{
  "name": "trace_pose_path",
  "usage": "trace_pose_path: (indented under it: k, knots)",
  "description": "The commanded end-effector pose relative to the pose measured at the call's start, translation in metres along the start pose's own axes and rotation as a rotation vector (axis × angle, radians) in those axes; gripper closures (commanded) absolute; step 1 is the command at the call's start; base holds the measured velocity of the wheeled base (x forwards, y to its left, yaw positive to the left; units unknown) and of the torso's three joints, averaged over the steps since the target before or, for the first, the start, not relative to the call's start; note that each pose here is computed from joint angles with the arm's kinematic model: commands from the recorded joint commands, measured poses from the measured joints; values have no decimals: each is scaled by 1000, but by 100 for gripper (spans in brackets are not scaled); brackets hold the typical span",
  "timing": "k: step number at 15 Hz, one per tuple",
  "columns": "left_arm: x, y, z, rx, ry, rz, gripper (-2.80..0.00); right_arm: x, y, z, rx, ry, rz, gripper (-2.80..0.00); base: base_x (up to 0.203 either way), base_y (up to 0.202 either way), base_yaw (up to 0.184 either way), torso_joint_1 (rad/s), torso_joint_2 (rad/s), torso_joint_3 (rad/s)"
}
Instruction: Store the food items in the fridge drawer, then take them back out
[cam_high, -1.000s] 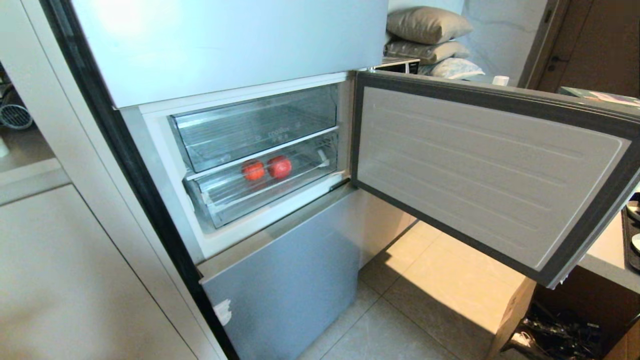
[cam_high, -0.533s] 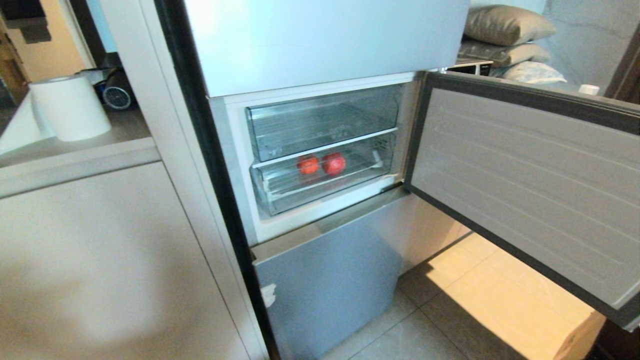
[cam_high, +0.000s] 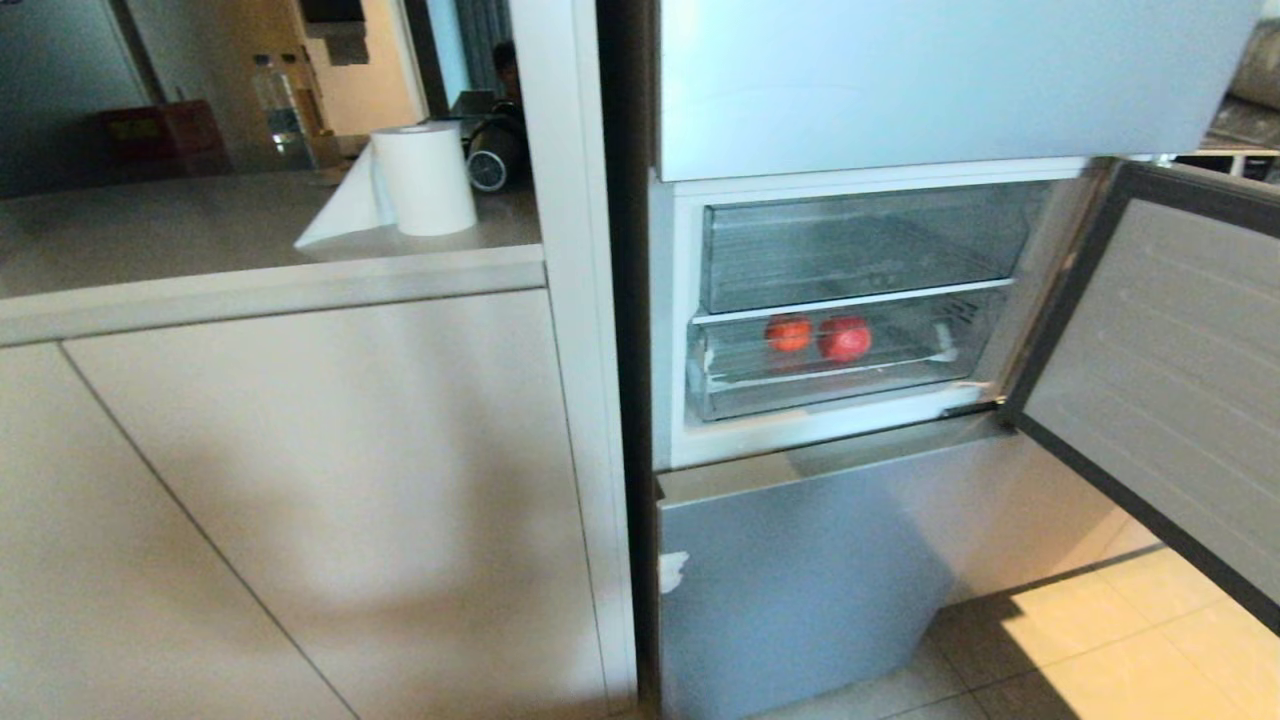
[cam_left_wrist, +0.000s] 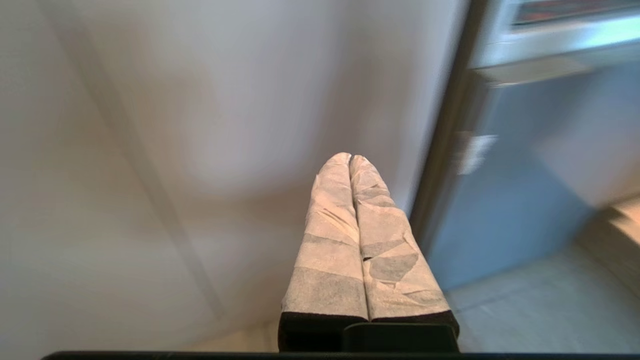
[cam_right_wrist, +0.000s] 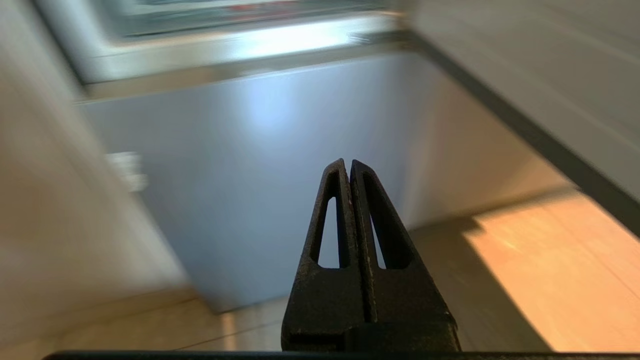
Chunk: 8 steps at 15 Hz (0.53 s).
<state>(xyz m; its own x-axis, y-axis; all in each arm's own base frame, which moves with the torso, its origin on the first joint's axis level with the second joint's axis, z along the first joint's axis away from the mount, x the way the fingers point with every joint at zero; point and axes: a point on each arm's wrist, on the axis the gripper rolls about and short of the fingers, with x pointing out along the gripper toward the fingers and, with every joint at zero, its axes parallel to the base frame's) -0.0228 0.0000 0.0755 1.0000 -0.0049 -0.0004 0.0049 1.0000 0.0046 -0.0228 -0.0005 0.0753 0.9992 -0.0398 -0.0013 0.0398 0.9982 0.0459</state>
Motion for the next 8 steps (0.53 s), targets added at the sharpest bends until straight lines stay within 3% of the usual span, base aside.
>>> trace_pose_path:
  k: [1, 4, 6, 8]
  knots:
    - [0, 0, 0, 0, 1, 0, 0, 0, 0, 0, 0, 0, 0, 0, 3, -7, 170, -2, 0, 2]
    - [0, 0, 0, 0, 2, 0, 0, 0, 0, 0, -14, 1, 3, 0, 1, -5, 121, 1, 1, 2]
    - [0, 0, 0, 0, 2, 0, 0, 0, 0, 0, -56, 0, 7, 0, 0, 0, 0, 0, 0, 0]
    - [0, 0, 0, 0, 1, 0, 0, -2, 1, 21, -51, -25, 9, 0, 0, 0, 0, 0, 0, 0]
